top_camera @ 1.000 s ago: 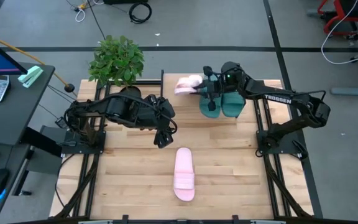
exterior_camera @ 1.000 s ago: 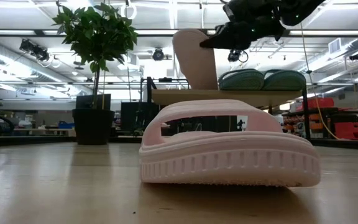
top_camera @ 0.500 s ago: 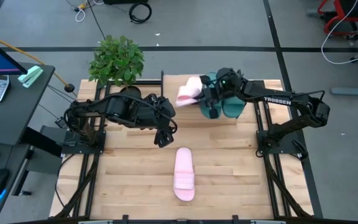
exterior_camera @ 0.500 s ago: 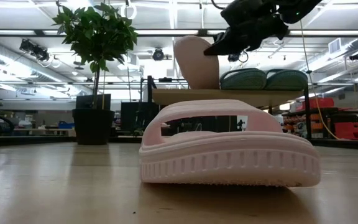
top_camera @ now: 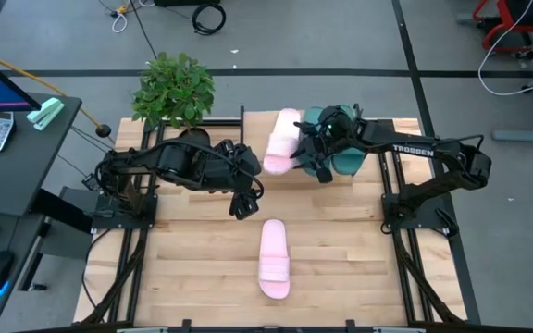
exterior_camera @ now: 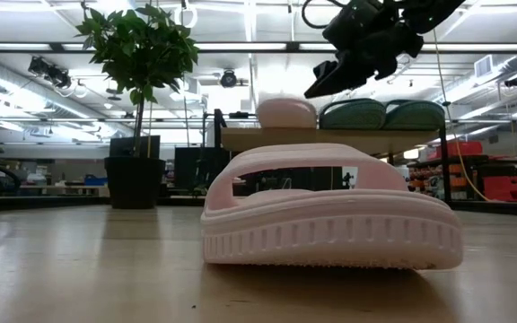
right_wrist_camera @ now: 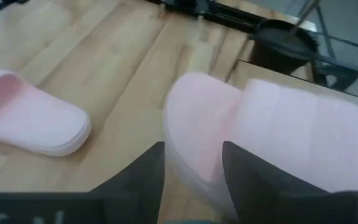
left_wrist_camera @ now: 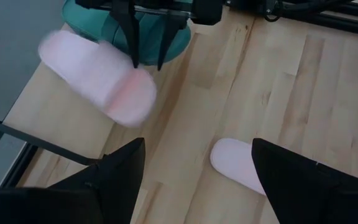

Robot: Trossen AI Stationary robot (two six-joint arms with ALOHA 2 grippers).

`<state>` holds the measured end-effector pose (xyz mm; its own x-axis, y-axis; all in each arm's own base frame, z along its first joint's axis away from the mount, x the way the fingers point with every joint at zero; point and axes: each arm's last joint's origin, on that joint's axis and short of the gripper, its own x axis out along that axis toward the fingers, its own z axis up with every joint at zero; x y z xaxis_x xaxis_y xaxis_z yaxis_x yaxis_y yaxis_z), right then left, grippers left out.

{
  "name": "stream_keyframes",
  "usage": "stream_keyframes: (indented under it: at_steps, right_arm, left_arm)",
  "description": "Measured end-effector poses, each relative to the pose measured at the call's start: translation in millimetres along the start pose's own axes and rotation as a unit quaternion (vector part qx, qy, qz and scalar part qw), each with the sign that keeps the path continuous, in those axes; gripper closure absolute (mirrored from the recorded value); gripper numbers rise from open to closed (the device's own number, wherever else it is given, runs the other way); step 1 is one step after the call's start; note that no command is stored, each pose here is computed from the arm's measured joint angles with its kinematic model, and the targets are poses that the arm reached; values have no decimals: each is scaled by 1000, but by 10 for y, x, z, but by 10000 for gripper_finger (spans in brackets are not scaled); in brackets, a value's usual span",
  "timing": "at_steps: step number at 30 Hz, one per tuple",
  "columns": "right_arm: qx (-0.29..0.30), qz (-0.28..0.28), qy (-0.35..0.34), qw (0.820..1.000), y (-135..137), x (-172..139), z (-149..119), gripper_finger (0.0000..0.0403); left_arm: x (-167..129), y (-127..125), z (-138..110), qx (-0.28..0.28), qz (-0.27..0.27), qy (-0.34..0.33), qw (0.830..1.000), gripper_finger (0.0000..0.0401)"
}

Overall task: Pick and place slides into the shelf
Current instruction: Put the right pink slipper on the shelf

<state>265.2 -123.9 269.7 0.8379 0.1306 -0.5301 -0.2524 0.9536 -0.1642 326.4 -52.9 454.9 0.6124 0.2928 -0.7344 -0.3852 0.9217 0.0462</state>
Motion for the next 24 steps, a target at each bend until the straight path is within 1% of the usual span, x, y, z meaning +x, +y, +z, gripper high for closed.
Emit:
stream_keyframes:
  at_steps: [8, 11, 14, 16, 17, 19, 20, 22, 23, 24]
  right_arm:
    - [-9, -11, -3, 1000, 29, -97, 50, 227]
    - [-17, -13, -16, 1000, 78, -151, 117, 228]
    - [-39, 2, -35, 999, 197, -145, 223, 232]
    - [-65, 14, -42, 997, 306, -96, 296, 235]
    - [-83, 8, -36, 996, 366, -59, 326, 236]
    - [-141, -25, -2, 990, 489, 39, 371, 238]
    - [-181, -50, 23, 982, 550, 90, 389, 239]
    - [-250, -122, 77, 957, 657, 190, 436, 239]
    - [-272, -155, 94, 945, 695, 234, 466, 239]
    - [-285, -175, 105, 937, 723, 265, 484, 239]
  left_arm:
    - [0, 1, 0, 0, 0, 0, 1000, 103]
    - [0, 1, 0, 0, 0, 0, 1000, 103]
    - [1, 2, 1, 1, 0, 0, 1000, 103]
    - [-1, 3, 1, 4, 0, 0, 1000, 103]
    - [-1, 3, 1, 4, 1, 0, 1000, 103]
    - [-1, 5, 2, 4, 3, -2, 1000, 103]
    - [-1, 5, 2, 5, 3, -2, 1000, 103]
    - [-1, 5, 2, 5, 3, -2, 1000, 103]
    - [-1, 5, 2, 5, 3, -2, 1000, 103]
    - [-1, 5, 2, 6, 3, -2, 1000, 103]
